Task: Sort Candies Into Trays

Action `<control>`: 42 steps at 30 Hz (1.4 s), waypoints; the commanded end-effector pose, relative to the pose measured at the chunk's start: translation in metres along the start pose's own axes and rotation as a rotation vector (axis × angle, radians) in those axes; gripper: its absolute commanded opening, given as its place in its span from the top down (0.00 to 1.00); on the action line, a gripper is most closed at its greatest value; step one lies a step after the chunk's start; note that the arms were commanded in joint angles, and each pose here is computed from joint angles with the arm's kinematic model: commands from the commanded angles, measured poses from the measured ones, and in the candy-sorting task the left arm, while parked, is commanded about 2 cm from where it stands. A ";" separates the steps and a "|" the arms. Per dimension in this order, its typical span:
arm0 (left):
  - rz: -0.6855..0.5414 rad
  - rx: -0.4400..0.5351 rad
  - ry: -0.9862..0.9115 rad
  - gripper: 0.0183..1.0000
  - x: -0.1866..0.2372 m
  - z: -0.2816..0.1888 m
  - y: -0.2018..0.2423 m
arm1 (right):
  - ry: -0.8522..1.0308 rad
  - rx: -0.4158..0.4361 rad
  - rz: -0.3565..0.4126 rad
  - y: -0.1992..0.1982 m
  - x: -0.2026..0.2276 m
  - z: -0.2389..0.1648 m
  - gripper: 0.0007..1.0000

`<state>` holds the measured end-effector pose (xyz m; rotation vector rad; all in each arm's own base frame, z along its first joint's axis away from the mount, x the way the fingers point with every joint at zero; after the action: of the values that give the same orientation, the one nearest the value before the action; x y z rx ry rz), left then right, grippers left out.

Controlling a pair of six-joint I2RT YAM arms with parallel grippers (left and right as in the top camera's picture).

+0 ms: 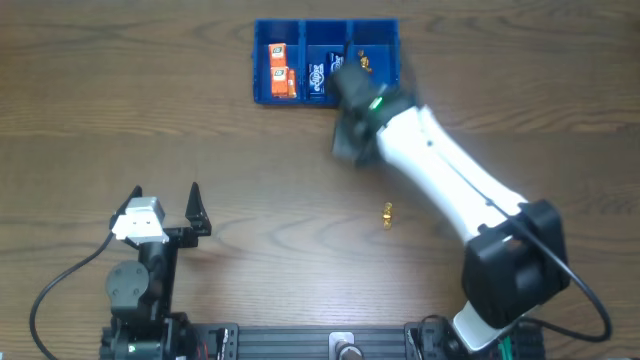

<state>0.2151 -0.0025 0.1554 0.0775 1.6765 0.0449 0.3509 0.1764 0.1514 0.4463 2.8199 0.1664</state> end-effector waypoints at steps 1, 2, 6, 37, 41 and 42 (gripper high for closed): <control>0.010 0.008 0.050 0.00 0.014 0.001 -0.001 | -0.217 0.033 -0.065 0.000 -0.097 -0.023 0.87; 0.010 0.008 0.050 0.00 0.015 0.001 -0.001 | -0.242 0.039 -0.059 0.002 -0.115 -0.021 0.86; 0.010 0.008 0.050 0.00 0.015 0.001 -0.001 | -0.268 0.062 -0.079 0.015 -0.153 0.010 0.83; 0.010 0.008 0.050 0.00 0.015 0.001 -0.001 | -0.158 0.060 -0.080 -0.035 -0.026 -0.012 0.21; 0.010 0.008 0.050 0.00 0.015 0.001 -0.001 | 0.039 0.053 -0.071 -0.063 0.048 0.032 0.21; 0.010 0.008 0.050 0.00 0.015 0.001 -0.001 | 0.069 0.073 -0.057 -0.069 0.059 0.040 0.21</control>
<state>0.2151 -0.0025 0.1554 0.0775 1.6765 0.0449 0.3261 0.1315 0.1243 0.2934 2.7851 0.0302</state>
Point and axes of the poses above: each gripper's point midway between its finger pads, its own z axis out along the fingers, its own y axis along the line the jaws close on, x = y × z, the point moved 3 cm from there along -z, back along the fingers, and after that the axes turned 11 degrees about z, right-handed, at the moved point
